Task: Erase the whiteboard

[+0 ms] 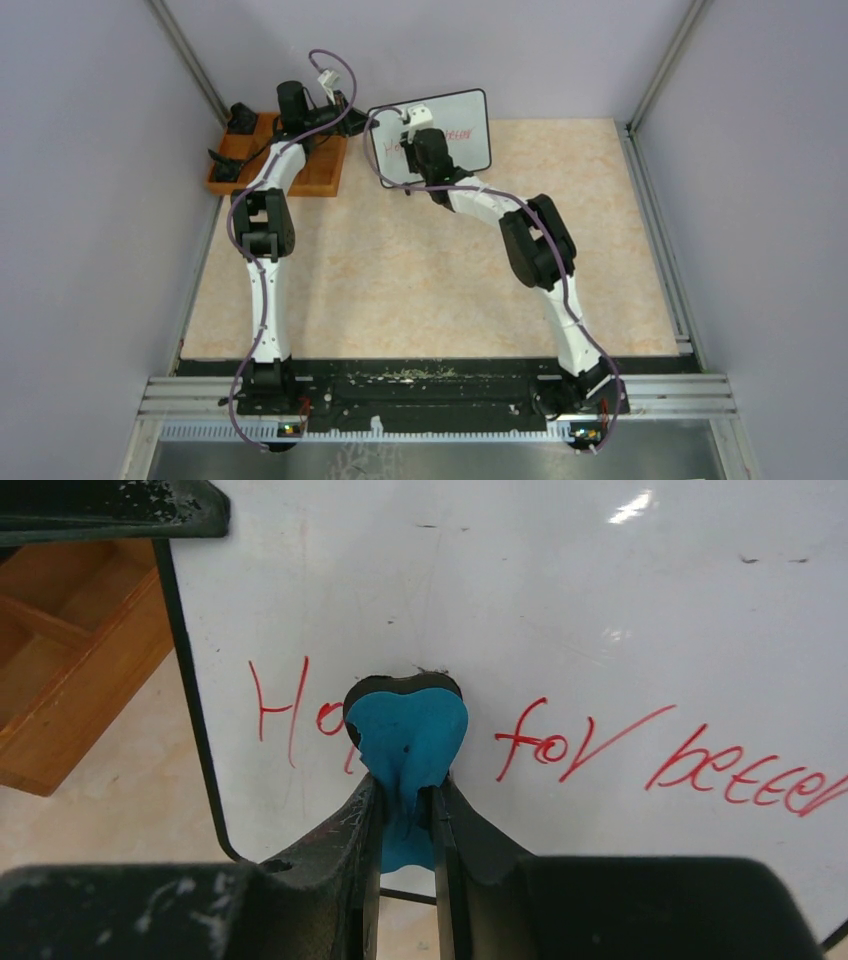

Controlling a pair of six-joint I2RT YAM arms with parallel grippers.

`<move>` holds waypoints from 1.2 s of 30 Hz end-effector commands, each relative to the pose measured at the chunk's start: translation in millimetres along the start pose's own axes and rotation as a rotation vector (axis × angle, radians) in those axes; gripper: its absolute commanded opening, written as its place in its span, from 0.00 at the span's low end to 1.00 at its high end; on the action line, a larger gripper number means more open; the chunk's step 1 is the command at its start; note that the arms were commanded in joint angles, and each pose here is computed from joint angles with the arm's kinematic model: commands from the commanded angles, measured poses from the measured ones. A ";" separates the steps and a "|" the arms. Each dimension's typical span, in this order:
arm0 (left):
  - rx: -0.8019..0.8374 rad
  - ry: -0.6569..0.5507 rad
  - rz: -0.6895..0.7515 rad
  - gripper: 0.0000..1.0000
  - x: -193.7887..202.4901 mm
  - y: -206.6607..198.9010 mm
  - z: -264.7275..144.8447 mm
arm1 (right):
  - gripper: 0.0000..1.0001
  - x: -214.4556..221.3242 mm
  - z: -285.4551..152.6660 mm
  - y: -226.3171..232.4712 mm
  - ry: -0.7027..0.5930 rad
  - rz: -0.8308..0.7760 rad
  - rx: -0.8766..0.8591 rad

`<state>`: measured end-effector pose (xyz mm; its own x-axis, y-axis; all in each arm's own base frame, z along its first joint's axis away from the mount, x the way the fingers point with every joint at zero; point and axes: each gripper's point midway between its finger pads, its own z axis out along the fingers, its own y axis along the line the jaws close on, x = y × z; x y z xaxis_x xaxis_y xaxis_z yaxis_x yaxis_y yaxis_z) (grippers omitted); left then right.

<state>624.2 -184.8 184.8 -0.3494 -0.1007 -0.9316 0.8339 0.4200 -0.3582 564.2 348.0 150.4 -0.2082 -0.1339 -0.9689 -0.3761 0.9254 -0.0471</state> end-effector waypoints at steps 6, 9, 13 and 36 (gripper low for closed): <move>-0.037 0.042 -0.014 0.00 18.5 6.2 -0.2 | 0.00 -33.9 13.5 51.5 -0.094 -0.009 -0.074; -0.038 0.045 -0.015 0.00 19.0 6.1 -1.1 | 0.00 -37.7 17.2 64.4 -0.098 -0.022 -0.096; -0.039 0.050 -0.015 0.00 19.5 5.3 -1.2 | 0.00 -33.9 21.7 74.6 -0.091 -0.029 -0.113; -0.049 0.066 -0.010 0.00 24.2 6.4 -2.7 | 0.00 -15.4 28.4 -11.8 -0.049 -0.006 0.083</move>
<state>623.9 -181.9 181.8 -0.3544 -0.0814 -0.9315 0.8225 0.4468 -0.3520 568.2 410.0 142.3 -0.1644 -0.1522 -0.9746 -0.4406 0.8953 -0.0655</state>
